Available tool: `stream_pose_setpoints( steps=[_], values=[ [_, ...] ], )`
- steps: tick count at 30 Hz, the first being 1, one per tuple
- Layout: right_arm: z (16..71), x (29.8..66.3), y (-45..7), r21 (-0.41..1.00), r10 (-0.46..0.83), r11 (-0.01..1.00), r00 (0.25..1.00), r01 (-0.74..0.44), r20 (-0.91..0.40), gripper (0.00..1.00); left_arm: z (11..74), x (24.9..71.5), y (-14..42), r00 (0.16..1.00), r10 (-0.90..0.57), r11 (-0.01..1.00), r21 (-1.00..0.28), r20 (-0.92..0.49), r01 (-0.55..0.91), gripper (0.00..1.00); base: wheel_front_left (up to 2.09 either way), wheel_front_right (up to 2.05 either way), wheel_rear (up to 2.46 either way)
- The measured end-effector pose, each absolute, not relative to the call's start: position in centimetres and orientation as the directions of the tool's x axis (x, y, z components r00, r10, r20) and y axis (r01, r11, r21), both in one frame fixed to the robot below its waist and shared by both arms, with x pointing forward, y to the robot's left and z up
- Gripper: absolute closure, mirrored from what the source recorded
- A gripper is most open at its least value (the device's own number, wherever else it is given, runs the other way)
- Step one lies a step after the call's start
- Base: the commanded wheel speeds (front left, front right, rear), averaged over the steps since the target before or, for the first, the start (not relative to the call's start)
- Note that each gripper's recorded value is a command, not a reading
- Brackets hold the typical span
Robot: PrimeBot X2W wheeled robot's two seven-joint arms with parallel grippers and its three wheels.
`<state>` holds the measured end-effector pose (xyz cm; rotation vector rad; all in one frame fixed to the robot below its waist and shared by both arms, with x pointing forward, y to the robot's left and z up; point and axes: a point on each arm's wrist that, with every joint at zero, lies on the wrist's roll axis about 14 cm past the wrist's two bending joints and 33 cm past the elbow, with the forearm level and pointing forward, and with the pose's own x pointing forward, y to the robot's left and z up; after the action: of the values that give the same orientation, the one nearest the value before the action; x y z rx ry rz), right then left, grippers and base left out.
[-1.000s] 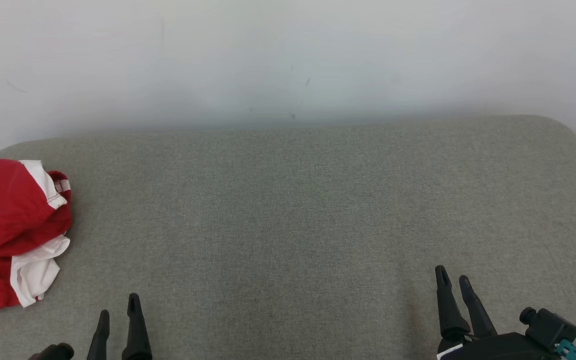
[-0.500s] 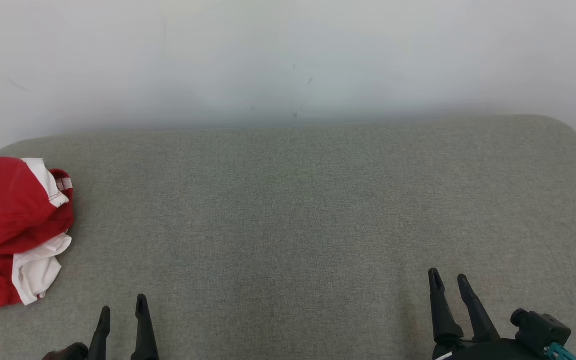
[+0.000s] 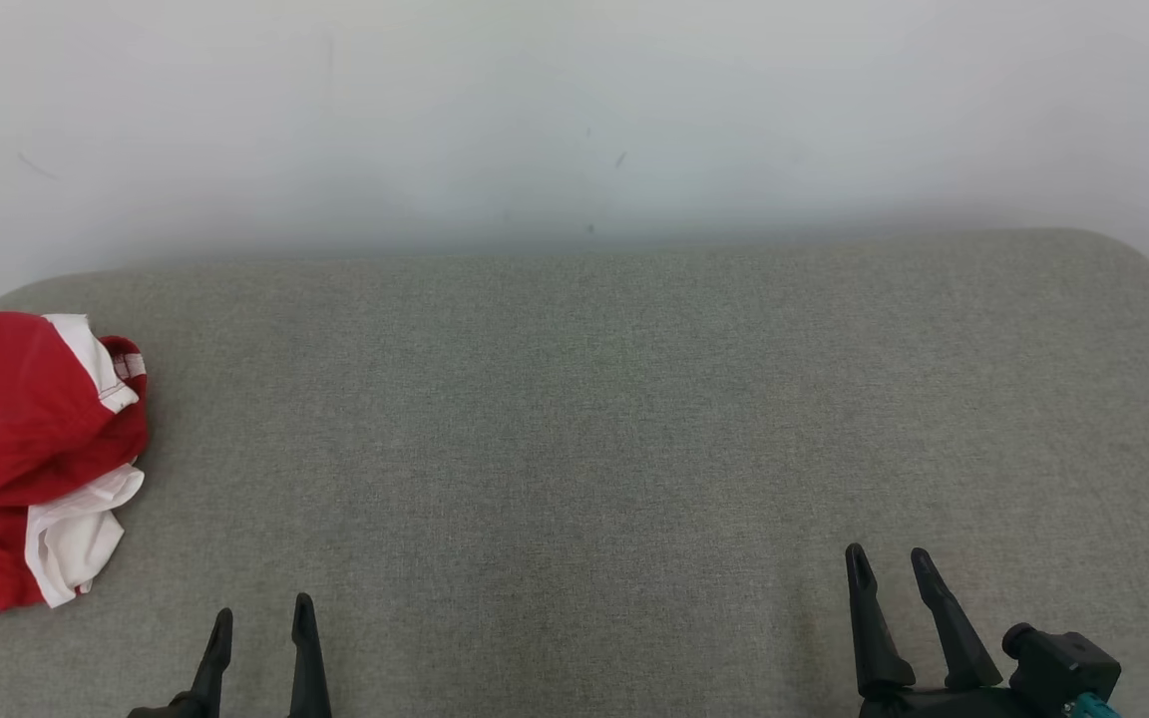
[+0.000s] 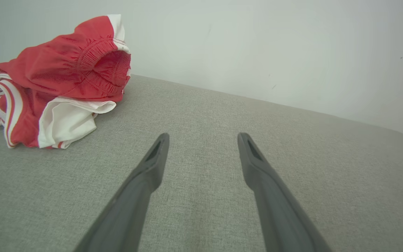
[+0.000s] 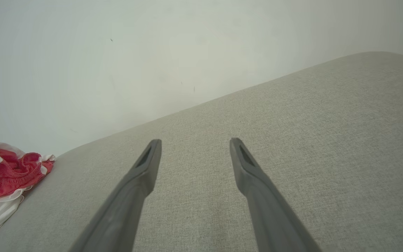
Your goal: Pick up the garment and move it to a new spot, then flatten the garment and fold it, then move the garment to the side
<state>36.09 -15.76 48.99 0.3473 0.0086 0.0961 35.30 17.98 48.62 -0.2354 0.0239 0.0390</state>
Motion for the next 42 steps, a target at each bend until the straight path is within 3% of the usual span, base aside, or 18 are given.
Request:
stream_pose_setpoints(
  steps=[28, 42],
  values=[
    [49.0, 35.6, -14.8, 0.129, 0.148, 0.980, 0.989, -0.151, 0.031, 0.00, 50.3, 34.6, 18.0, 0.998, 0.005, 1.000, -0.012, 0.062, -0.004, 0.00, 0.00, 0.00, 0.00],
    [49.0, 35.4, -15.1, 0.083, 0.147, 0.985, 0.988, -0.150, 0.039, 0.00, 50.6, 34.3, 18.3, 0.997, 0.002, 0.999, 0.033, 0.080, -0.005, 0.00, 0.00, 0.00, 0.00]
  ],
)
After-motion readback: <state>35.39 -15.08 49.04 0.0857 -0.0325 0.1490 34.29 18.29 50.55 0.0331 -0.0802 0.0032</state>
